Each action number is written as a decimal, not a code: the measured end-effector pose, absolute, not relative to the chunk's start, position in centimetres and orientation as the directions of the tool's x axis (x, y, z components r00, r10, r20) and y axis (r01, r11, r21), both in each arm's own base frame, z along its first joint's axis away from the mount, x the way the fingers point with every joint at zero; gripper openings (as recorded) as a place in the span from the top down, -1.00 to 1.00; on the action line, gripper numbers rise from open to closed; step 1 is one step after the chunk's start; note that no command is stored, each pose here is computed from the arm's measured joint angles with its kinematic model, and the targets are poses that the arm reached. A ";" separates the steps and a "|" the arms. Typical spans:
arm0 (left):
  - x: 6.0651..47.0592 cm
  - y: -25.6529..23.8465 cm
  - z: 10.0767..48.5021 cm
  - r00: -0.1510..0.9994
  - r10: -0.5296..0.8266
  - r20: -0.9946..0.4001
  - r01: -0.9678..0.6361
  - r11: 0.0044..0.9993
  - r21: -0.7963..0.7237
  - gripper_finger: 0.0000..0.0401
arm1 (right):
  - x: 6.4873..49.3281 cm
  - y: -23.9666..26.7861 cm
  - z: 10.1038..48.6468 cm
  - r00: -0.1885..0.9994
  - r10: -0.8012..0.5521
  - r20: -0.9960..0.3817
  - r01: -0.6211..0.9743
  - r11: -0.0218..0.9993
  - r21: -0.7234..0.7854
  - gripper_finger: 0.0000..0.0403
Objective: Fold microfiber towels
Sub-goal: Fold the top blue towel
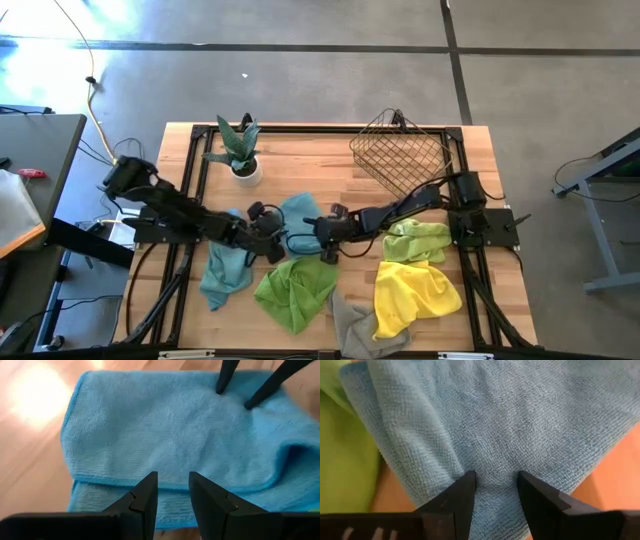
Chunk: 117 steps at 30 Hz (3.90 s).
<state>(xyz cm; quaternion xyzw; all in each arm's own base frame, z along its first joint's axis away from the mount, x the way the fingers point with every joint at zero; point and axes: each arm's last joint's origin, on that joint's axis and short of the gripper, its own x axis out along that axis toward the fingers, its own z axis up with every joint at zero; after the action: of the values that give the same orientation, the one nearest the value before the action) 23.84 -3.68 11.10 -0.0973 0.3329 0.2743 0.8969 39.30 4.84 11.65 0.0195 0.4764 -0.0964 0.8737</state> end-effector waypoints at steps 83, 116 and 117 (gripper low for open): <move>26.8 -2.2 9.6 0.710 0.235 -0.663 -0.586 0.720 -0.372 -0.01 | 31.7 1.4 11.0 0.786 0.039 -0.617 0.172 0.945 0.278 0.29; 25.9 1.9 9.9 0.598 0.385 -0.703 -0.358 0.913 0.196 -0.01 | 28.7 2.1 11.9 0.582 -0.261 -0.770 0.773 0.470 0.425 -0.15; 26.1 1.9 9.7 0.604 0.384 -0.698 -0.355 0.914 0.195 -0.01 | 28.8 2.1 11.6 0.581 -0.268 -0.768 0.779 0.455 0.431 -0.15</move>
<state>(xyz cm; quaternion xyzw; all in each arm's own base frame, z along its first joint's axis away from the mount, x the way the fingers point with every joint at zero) 26.10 1.92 9.73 0.0184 0.3943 0.2061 0.8954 28.80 2.11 11.65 0.4041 0.3162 -0.3306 0.7921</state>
